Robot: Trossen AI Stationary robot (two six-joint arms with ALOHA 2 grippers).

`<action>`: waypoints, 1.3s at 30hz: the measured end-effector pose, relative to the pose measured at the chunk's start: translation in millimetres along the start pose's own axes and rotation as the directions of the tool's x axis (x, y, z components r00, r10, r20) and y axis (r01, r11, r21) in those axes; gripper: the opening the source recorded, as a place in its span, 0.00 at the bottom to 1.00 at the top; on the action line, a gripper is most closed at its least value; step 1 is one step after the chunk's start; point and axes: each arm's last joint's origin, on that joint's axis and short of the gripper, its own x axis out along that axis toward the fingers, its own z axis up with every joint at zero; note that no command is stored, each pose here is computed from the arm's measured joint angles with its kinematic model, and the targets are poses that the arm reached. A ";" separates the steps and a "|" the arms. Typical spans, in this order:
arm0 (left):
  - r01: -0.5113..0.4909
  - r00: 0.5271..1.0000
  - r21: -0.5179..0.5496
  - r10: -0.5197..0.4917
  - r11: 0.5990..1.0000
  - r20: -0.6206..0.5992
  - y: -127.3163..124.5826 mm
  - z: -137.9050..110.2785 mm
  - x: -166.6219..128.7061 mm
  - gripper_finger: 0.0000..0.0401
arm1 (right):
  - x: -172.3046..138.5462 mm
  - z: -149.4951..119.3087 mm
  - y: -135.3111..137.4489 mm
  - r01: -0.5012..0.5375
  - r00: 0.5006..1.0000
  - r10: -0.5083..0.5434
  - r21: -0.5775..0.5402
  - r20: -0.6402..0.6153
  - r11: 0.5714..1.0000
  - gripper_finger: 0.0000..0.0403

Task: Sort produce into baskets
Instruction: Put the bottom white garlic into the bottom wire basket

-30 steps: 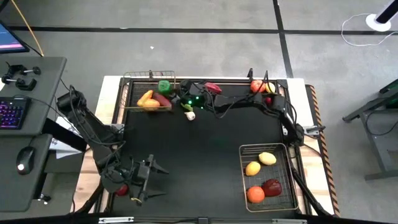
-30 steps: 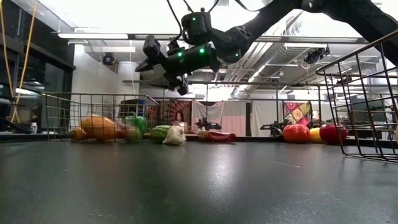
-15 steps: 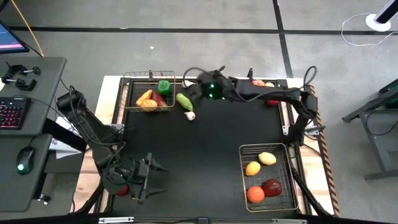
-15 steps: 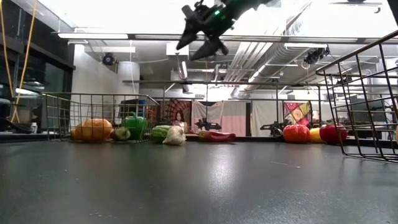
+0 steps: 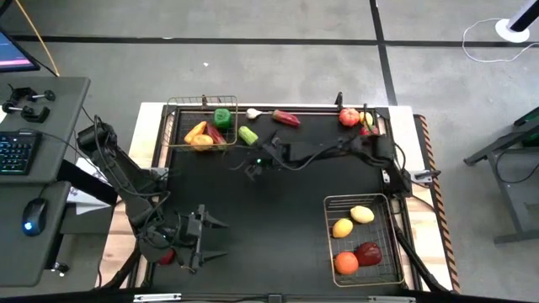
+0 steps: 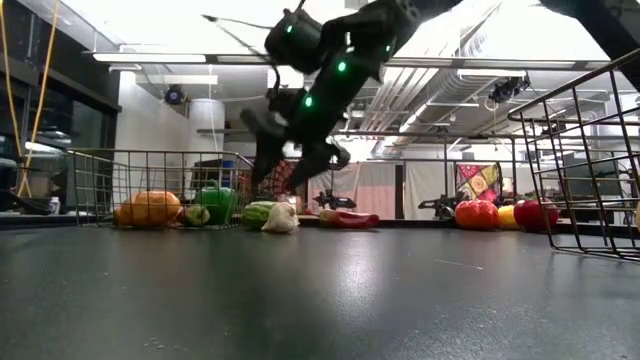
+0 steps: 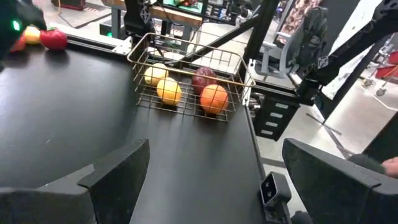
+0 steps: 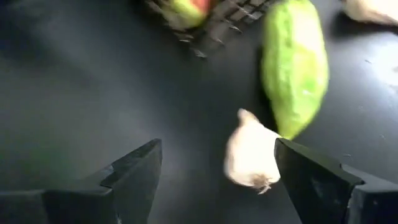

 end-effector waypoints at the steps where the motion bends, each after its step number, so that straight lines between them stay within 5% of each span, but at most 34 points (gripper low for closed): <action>1: 0.000 1.000 0.000 0.000 1.000 0.000 0.0 0.0 0.0 0.89 | 4.7 -3.1 -0.9 0.033 0.999 -0.033 0.001 0.002 0.999 0.75; 6: 0.000 1.000 0.002 0.000 1.000 0.000 0.0 0.0 -0.1 0.89 | 18.2 -11.7 -5.4 0.161 0.987 -0.161 0.005 0.026 0.987 0.75; 20: 0.000 1.000 0.010 0.000 1.000 0.000 0.0 -0.1 0.0 0.89 | 42.6 -23.0 -10.4 0.153 0.988 -0.153 0.034 -0.004 0.988 0.74; 24: 0.000 1.000 0.010 0.000 1.000 -0.001 0.0 -0.1 0.0 0.89 | 43.8 -22.3 -12.3 0.145 0.989 -0.144 0.038 -0.012 0.989 0.61; 29: 0.039 0.999 0.011 -0.038 0.999 -0.025 -1.3 -1.0 -0.4 0.89 | 35.0 -20.1 -6.0 0.138 0.990 -0.138 -0.019 0.006 0.990 0.27; 39: 0.035 0.999 0.016 -0.035 0.999 -0.027 -1.0 -1.4 -0.4 0.89 | -25.9 23.7 24.4 0.026 0.950 -0.007 -0.058 0.312 0.998 0.24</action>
